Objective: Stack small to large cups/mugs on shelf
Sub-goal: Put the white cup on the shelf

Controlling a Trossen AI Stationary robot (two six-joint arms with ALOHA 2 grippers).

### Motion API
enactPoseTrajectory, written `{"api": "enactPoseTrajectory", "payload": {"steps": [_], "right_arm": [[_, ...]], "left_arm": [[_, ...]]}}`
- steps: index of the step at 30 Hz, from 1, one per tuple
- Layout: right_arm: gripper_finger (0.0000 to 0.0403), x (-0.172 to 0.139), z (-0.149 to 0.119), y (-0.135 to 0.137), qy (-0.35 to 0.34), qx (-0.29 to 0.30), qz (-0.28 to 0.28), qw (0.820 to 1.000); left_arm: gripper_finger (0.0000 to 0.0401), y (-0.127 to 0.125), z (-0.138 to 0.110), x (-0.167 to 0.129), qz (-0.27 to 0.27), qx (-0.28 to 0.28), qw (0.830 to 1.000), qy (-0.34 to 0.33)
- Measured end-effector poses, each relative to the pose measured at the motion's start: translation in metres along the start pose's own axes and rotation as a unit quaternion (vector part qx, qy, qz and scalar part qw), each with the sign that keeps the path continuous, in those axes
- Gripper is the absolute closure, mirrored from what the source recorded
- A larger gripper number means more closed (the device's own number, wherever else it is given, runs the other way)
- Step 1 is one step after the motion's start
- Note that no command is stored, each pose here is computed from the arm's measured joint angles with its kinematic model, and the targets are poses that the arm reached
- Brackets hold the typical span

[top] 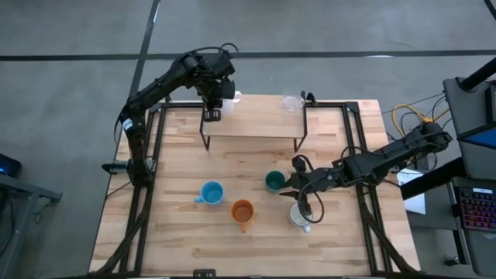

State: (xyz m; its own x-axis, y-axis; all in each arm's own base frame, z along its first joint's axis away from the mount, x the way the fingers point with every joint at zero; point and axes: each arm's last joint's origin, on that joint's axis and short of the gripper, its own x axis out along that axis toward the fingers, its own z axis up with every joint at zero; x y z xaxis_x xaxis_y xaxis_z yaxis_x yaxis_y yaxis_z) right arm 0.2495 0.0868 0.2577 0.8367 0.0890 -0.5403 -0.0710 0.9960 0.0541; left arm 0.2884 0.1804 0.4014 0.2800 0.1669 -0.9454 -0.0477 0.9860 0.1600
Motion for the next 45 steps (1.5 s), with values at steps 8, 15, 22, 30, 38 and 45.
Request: {"api": "enactPoseTrajectory", "payload": {"steps": [8, 15, 22, 30, 38, 45], "right_arm": [[0.0310, -0.002, 0.004, 0.010, -0.018, -0.012, 0.056, 0.998], [0.0309, -0.004, 0.003, 0.018, -0.017, -0.028, 0.070, 0.997], [0.0310, -0.003, -0.002, 0.017, -0.008, -0.023, 0.068, 0.997], [0.0310, -0.001, -0.009, 0.016, 0.003, -0.010, 0.065, 0.998], [0.0310, 0.000, -0.009, 0.016, 0.003, -0.007, 0.064, 0.998], [0.0309, 0.000, -0.009, 0.016, 0.003, -0.008, 0.064, 0.998]], "left_arm": [[0.0401, 0.003, 0.004, 0.012, -0.014, 0.001, 1.000, 0.008], [0.0401, -0.005, 0.009, 0.012, -0.015, 0.014, 1.000, 0.008], [0.0401, -0.015, 0.009, 0.001, 0.011, -0.001, 1.000, 0.007], [0.0401, -0.032, 0.015, 0.015, 0.017, -0.015, 0.999, 0.040], [0.0401, -0.047, 0.018, 0.013, 0.020, -0.035, 0.998, 0.039], [0.0401, -0.063, 0.013, -0.009, -0.020, -0.069, 0.997, -0.003]]}}
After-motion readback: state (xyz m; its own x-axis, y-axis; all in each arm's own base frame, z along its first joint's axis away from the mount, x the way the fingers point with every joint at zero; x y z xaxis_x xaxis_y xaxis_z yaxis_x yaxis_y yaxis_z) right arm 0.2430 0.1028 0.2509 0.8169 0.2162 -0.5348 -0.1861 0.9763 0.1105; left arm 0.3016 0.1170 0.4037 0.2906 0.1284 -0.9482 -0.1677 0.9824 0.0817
